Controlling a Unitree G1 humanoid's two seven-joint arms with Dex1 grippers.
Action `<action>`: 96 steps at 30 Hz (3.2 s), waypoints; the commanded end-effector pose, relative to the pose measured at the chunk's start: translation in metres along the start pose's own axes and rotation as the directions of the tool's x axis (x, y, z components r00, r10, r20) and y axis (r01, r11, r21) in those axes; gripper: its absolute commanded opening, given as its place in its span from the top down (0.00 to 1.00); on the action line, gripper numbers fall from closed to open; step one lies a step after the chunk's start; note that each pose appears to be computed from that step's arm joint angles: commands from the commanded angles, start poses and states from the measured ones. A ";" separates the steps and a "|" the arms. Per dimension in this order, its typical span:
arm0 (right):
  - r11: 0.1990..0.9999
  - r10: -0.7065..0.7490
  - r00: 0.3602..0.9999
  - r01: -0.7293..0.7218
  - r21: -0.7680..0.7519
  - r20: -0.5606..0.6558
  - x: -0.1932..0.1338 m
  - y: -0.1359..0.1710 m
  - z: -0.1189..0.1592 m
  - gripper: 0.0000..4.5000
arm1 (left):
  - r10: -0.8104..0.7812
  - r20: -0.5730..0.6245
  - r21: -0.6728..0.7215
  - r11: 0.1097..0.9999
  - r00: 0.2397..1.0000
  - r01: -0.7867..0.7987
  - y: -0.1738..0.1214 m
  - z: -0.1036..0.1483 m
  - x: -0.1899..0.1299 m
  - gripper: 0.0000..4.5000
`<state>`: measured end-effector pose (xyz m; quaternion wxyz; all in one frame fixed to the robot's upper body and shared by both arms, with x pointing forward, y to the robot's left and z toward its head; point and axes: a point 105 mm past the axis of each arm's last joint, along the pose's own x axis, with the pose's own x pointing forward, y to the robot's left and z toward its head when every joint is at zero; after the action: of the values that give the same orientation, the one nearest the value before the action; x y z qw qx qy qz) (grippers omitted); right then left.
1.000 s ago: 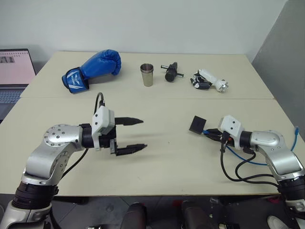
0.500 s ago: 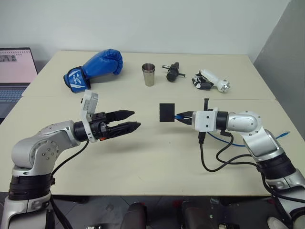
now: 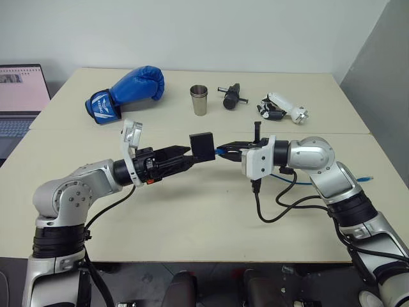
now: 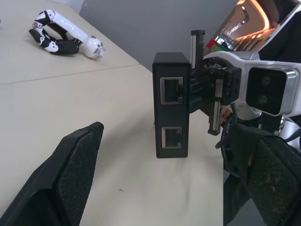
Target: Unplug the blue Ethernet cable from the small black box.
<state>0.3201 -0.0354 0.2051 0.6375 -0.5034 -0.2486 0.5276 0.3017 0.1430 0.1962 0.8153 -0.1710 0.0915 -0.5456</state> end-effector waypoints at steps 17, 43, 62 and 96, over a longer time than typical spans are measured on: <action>0.996 -0.002 0.999 0.005 -0.088 0.042 0.005 -0.007 0.015 0.97 | -0.079 -0.018 -0.019 0.997 0.997 0.079 -0.001 0.002 0.007 0.64; 0.880 -0.028 0.997 -0.009 0.475 0.070 -0.028 0.012 0.028 0.47 | -0.132 -0.248 0.240 0.952 0.960 0.193 -0.003 -0.019 0.003 0.83; 0.423 -0.059 0.990 -0.094 0.901 0.131 -0.015 0.025 0.016 0.47 | -0.209 -0.214 0.237 0.937 0.954 0.258 -0.002 0.005 -0.003 0.83; 0.226 -0.101 0.969 -0.198 0.954 0.225 0.008 0.019 0.009 0.20 | -0.211 -0.168 0.198 0.950 0.963 0.243 0.002 0.011 -0.004 0.83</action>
<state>0.3077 -0.0257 0.1737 0.7645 0.0565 0.0998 0.6344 0.3053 0.1485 0.1910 0.7511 -0.0561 0.0955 -0.6508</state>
